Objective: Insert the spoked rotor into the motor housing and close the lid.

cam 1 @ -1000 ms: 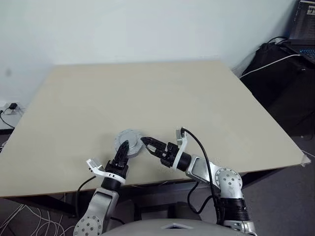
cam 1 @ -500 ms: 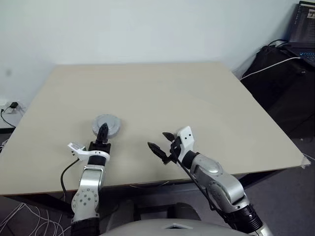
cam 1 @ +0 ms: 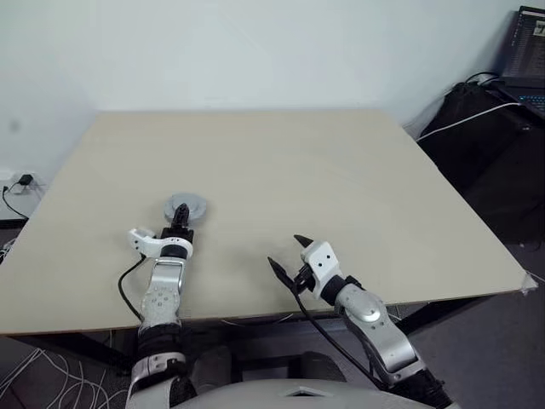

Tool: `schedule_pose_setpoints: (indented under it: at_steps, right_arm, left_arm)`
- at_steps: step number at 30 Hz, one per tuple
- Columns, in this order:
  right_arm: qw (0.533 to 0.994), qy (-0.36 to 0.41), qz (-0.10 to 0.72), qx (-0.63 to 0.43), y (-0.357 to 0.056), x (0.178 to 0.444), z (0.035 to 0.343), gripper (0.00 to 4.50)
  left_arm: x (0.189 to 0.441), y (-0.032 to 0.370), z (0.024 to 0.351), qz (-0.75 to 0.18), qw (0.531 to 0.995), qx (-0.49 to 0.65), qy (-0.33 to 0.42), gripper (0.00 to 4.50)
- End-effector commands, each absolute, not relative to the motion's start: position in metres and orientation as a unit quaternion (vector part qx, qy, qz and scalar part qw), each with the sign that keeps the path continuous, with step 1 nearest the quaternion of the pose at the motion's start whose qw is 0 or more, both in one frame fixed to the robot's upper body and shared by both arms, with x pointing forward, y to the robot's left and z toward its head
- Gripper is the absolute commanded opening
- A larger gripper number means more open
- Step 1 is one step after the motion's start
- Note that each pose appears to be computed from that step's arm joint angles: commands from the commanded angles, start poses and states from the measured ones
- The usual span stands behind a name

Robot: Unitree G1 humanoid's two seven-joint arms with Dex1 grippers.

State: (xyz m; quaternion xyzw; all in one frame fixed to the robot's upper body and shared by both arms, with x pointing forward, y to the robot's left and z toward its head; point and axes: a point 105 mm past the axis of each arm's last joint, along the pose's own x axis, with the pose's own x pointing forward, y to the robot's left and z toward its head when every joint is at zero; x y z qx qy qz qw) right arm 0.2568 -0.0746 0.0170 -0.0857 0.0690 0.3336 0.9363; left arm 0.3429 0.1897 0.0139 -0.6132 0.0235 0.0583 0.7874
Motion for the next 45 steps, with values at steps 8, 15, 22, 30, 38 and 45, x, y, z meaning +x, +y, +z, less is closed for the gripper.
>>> schedule_pose_setpoints:
  at_steps: [8, 15, 22, 30, 38, 45]
  right_arm:
    - [0.94, 0.037, 0.32, -0.111, -0.077, 0.259, 0.029, 4.5]
    - [0.942, 0.047, 0.314, -0.107, -0.076, 0.259, 0.026, 4.5]
    - [0.941, 0.049, 0.316, -0.108, -0.074, 0.26, 0.025, 4.5]
    - [0.942, 0.054, 0.315, -0.106, -0.072, 0.26, 0.024, 4.5]
    - [0.941, 0.058, 0.316, -0.103, -0.07, 0.261, 0.023, 4.5]
    - [0.941, 0.066, 0.321, -0.088, -0.068, 0.259, 0.023, 4.5]
  left_arm:
    - [0.387, 0.175, 0.031, 0.039, 0.808, -0.587, 0.033, 2.08]
    - [0.398, 0.171, 0.017, 0.07, 0.821, -0.56, 0.08, 2.08]
    - [0.397, 0.17, 0.002, 0.092, 0.836, -0.527, 0.121, 2.08]
    - [0.376, 0.179, -0.012, 0.119, 0.83, -0.53, 0.129, 4.47]
    - [0.339, 0.191, -0.023, 0.15, 0.821, -0.534, 0.136, 4.47]
    - [0.301, 0.187, -0.025, 0.112, 0.846, -0.493, 0.167, 4.47]
